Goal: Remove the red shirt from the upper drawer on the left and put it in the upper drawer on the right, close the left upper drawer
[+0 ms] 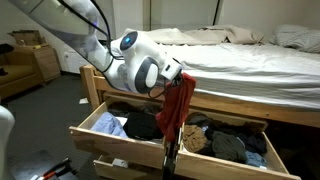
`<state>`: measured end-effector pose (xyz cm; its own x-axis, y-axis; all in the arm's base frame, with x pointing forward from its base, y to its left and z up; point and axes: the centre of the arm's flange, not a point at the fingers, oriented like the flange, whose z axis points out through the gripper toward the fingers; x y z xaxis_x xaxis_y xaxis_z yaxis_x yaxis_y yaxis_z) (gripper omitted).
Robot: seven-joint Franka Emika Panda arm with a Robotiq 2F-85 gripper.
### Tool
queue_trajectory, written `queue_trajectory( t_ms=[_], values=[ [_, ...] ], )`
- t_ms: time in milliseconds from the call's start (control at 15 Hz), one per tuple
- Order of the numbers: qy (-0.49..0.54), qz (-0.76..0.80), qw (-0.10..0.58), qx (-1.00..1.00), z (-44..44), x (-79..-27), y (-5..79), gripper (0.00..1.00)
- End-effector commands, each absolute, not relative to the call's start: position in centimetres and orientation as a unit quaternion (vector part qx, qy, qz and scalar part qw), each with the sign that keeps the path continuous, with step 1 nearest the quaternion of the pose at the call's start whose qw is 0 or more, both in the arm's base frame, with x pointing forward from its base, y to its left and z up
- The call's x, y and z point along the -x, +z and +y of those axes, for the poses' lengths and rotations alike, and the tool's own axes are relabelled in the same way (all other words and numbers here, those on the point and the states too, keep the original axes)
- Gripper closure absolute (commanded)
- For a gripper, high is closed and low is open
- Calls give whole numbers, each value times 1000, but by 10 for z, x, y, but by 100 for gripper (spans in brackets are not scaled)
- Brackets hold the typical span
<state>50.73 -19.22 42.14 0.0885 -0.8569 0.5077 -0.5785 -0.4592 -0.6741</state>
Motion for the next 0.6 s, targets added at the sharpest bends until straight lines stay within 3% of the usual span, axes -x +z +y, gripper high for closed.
queue_trajectory(
  t_ms=[0,533],
  values=[
    [-432,575,107,686,-277,-459,396,98],
    [-500,581,-49,640,-485,-346,354,98]
  ],
)
